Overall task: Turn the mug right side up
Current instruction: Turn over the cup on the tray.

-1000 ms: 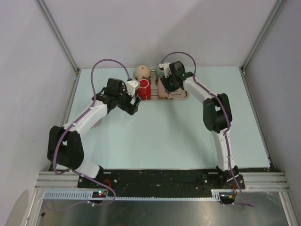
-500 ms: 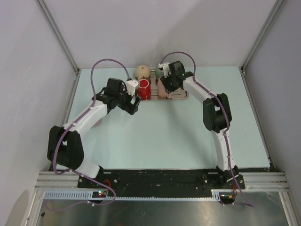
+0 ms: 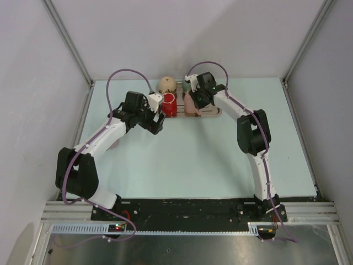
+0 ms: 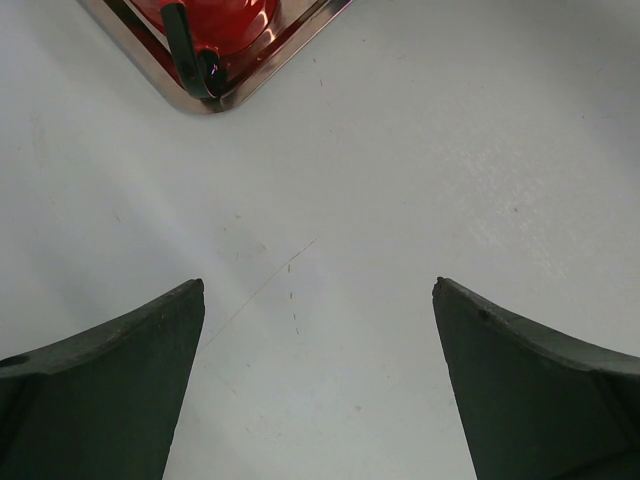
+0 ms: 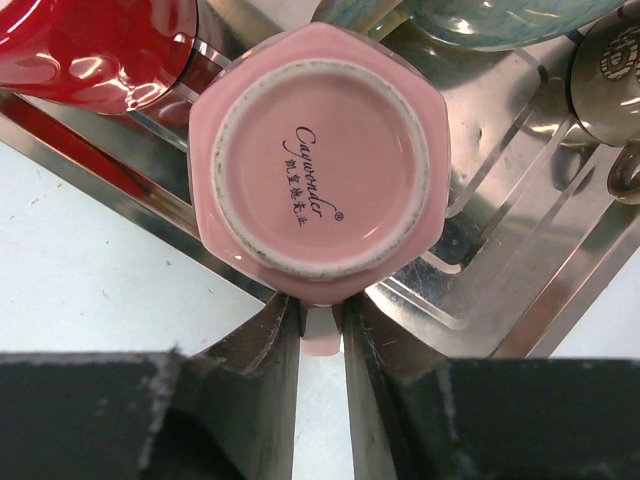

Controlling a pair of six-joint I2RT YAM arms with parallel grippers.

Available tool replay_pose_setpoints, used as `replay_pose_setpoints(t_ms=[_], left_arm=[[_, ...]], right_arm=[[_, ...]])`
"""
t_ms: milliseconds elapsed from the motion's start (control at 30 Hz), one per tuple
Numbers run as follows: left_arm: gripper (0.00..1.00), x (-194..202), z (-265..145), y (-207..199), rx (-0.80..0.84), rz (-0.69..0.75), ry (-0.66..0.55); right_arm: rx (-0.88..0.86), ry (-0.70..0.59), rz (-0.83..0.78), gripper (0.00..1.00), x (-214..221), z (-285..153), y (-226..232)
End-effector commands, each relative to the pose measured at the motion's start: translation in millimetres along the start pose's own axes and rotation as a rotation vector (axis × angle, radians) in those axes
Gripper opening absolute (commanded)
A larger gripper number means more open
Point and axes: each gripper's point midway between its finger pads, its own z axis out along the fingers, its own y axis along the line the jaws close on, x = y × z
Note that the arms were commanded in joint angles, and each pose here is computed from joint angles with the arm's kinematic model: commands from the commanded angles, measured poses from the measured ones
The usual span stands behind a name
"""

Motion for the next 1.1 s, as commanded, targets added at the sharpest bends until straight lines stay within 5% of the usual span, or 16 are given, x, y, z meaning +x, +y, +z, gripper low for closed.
replay_pose_setpoints(t_ms=[0, 200, 1067], left_arm=[[1.00, -15.8, -6.3, -4.7, 0.011, 0.000, -0.059], [1.00, -17.6, -6.6, -6.2, 0.019, -0.005, -0.066], [1.00, -29.3, -11.0, -11.8, 0.048, -0.013, -0.107]], right_arm=[[0.003, -0.025, -0.012, 0.19, -11.2, -0.2, -0.1], [-0.002, -0.044, -0.009, 0.01, -17.4, -10.3, 2.2], [-0.117, -0.232, 0.126, 0.00, -70.3, -80.8, 8.9]])
